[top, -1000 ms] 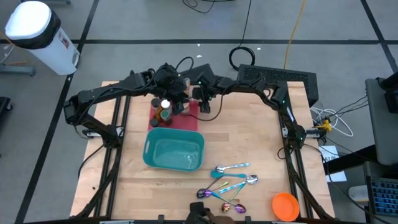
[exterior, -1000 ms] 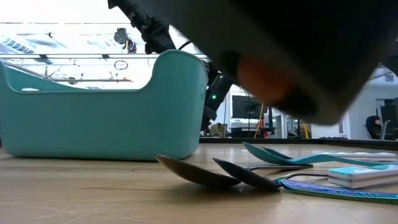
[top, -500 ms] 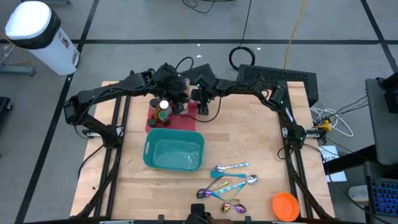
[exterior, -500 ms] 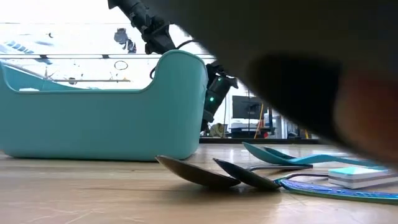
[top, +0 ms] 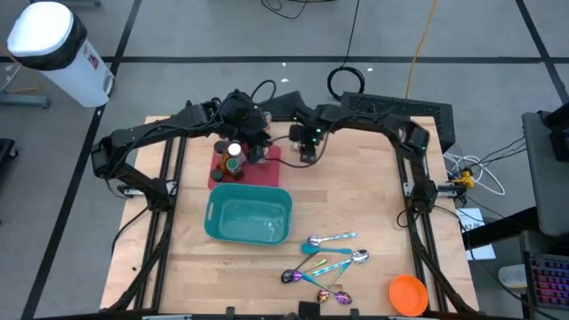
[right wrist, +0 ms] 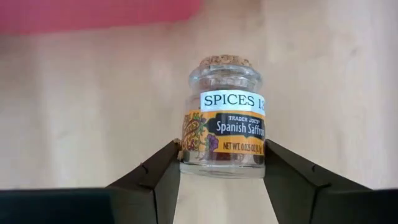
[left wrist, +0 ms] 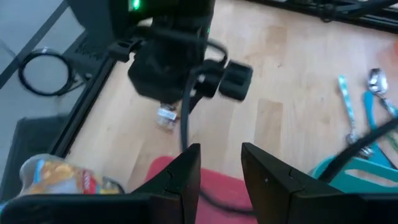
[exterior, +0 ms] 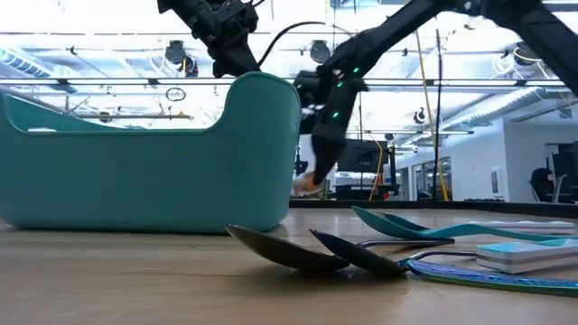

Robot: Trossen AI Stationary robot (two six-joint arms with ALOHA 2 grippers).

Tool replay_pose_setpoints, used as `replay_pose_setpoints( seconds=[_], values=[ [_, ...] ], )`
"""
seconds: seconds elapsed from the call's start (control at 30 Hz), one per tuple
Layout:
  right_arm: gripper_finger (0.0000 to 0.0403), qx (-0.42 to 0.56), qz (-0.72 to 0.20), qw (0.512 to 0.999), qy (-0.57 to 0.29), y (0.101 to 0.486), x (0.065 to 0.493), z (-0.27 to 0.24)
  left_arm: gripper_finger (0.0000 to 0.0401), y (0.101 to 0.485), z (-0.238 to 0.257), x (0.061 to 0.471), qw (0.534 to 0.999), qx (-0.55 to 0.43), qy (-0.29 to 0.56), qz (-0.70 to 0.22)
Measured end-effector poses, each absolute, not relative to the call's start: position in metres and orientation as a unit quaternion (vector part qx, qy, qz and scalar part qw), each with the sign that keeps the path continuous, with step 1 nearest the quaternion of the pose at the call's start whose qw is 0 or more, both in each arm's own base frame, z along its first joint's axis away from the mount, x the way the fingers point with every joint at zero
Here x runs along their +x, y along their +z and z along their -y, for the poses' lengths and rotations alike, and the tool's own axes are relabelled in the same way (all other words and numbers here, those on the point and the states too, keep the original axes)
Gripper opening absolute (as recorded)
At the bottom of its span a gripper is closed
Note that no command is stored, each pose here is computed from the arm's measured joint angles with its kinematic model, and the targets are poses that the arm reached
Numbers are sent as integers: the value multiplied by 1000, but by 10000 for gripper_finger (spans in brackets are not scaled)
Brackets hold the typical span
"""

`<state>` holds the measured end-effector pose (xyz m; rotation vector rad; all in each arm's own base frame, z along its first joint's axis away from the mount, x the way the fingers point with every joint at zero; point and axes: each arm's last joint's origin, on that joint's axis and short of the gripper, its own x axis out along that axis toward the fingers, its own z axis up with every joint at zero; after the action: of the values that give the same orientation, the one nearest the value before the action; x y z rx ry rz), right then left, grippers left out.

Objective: Pick & Place Food Item
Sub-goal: Put the brown seasoning bottle into the red bin

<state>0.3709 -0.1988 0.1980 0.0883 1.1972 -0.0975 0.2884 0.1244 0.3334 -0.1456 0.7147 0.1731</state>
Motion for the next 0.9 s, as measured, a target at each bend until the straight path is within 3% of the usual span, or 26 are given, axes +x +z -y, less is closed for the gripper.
replay_pose_setpoints(
  seconds=[0.23,0.37,0.53,0.63,0.73,0.9],
  values=[
    [179,70,-496,863,-60,215,316,166,124,316,-131,279,940,-88,93,-317],
    [179,71,-416,903,-86,218,283,138,124,297,-136,263,960,-103,121,-231],
    [179,53,-247,965,-70,220,258,94,124,275,-127,257,986,-134,36,-95],
    [179,42,-152,986,-46,219,253,72,128,268,-114,267,986,-148,-22,-73],
    [179,42,-99,994,-26,221,253,59,155,273,-101,281,985,-142,-30,-97],
    [179,33,-77,996,-30,220,261,46,239,284,-74,309,984,-83,-17,-155]
  ],
)
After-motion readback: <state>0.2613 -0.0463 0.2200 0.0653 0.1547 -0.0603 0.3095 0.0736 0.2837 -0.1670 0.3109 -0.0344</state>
